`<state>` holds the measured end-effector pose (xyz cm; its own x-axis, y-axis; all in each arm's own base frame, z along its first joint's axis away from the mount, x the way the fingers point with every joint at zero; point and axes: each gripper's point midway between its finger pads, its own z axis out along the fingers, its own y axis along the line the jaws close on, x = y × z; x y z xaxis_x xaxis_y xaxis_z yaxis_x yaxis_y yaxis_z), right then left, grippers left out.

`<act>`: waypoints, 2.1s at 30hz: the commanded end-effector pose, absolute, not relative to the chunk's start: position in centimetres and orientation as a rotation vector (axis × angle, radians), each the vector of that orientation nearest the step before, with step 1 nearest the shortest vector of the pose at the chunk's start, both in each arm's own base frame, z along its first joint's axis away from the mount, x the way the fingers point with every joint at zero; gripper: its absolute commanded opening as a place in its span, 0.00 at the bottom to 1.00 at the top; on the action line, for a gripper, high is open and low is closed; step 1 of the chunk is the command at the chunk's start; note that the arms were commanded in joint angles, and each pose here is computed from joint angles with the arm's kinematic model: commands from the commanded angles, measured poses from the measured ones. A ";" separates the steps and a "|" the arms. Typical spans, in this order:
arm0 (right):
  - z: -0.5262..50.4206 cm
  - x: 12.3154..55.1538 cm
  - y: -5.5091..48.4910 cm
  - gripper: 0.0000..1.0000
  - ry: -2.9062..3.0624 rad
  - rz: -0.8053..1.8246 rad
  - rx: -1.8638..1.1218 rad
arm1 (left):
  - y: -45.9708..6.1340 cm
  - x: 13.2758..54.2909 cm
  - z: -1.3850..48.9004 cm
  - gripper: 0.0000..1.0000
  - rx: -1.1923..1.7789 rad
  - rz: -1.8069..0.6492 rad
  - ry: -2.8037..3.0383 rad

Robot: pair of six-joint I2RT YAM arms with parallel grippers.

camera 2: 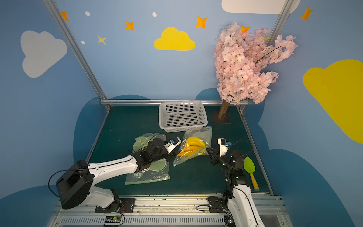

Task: Open the zip-top bag and take out the banana
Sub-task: Unzip the zipper on the zipper food storage bag, then open the zipper of the food storage bag at the center of the board.

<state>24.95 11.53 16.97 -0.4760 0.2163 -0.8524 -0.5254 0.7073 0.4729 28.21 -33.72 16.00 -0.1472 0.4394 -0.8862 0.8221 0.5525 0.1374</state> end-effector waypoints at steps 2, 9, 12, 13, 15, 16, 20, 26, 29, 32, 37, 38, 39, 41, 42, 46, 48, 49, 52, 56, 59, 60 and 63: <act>17.4 24.9 11.6 0.00 1.849 0.901 -0.253 | -34.6 27.2 13.6 0.52 1.113 -0.549 1.814; 17.2 25.1 11.6 0.00 1.860 0.900 -0.245 | -35.8 25.8 12.9 0.47 1.153 -0.676 1.816; 17.2 25.2 11.4 0.00 1.868 0.890 -0.237 | -36.0 25.1 12.4 0.47 1.184 -0.697 1.810; 17.2 25.2 11.4 0.00 1.869 0.888 -0.236 | -35.9 24.9 12.2 0.47 1.192 -0.695 1.813; 17.1 25.3 11.4 0.00 1.871 0.886 -0.233 | -35.8 24.6 11.9 0.48 1.202 -0.694 1.813; 17.1 25.3 11.4 0.00 1.874 0.888 -0.232 | -35.8 24.3 11.6 0.48 1.214 -0.691 1.816; 17.0 25.3 11.4 0.00 1.879 0.890 -0.229 | -35.9 24.1 10.5 0.47 1.242 -0.649 1.837; 17.0 25.4 11.4 0.00 1.879 0.890 -0.228 | -36.2 23.9 9.3 0.46 1.270 -0.621 1.856; 16.9 25.4 11.4 0.00 1.881 0.889 -0.226 | -36.2 24.0 8.8 0.44 1.277 -0.592 1.870; 17.0 25.3 11.4 0.00 1.880 0.890 -0.227 | -36.1 24.4 8.5 0.43 1.266 -0.568 1.887; 16.9 25.3 11.4 0.00 1.881 0.892 -0.227 | -36.1 24.6 8.3 0.40 1.254 -0.561 1.892; 17.0 25.3 11.4 0.00 1.880 0.890 -0.226 | -36.1 24.6 8.2 0.40 1.254 -0.558 1.893; 17.0 25.3 11.4 0.00 1.879 0.891 -0.228 | -36.0 24.8 8.1 0.39 1.252 -0.549 1.900; 17.0 25.3 11.4 0.00 1.878 0.892 -0.228 | -36.0 24.9 8.0 0.38 1.250 -0.542 1.902; 17.0 25.3 11.4 0.00 1.879 0.891 -0.228 | -36.0 24.9 8.0 0.37 1.249 -0.541 1.902; 17.0 25.3 11.4 0.00 1.880 0.892 -0.225 | -36.1 24.8 8.0 0.36 1.257 -0.544 1.898; 17.0 25.4 11.4 0.00 1.881 0.893 -0.223 | -36.1 24.7 8.0 0.36 1.263 -0.547 1.898; 17.0 25.3 11.4 0.00 1.880 0.893 -0.224 | -36.0 24.7 7.9 0.36 1.263 -0.542 1.900; 17.0 25.3 11.4 0.00 1.880 0.895 -0.222 | -36.0 24.9 7.7 0.34 1.259 -0.528 1.911; 17.0 25.3 11.4 0.00 1.884 0.900 -0.214 | -36.0 25.0 7.6 0.30 1.253 -0.526 1.917; 16.9 25.3 11.4 0.00 1.886 0.908 -0.207 | -36.1 25.0 7.5 0.31 1.256 -0.528 1.919; 17.0 25.3 11.4 0.00 1.885 0.909 -0.205 | -36.2 24.9 7.5 0.31 1.258 -0.530 1.921; 17.0 25.2 11.4 0.00 1.884 0.908 -0.201 | -36.3 24.8 7.1 0.31 1.265 -0.531 1.926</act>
<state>25.13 11.47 16.33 -0.5099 0.2340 -0.8278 -0.4974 0.7049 0.5057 24.73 -35.89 7.21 -0.2232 0.5831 -0.7811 0.9013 0.4286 0.0624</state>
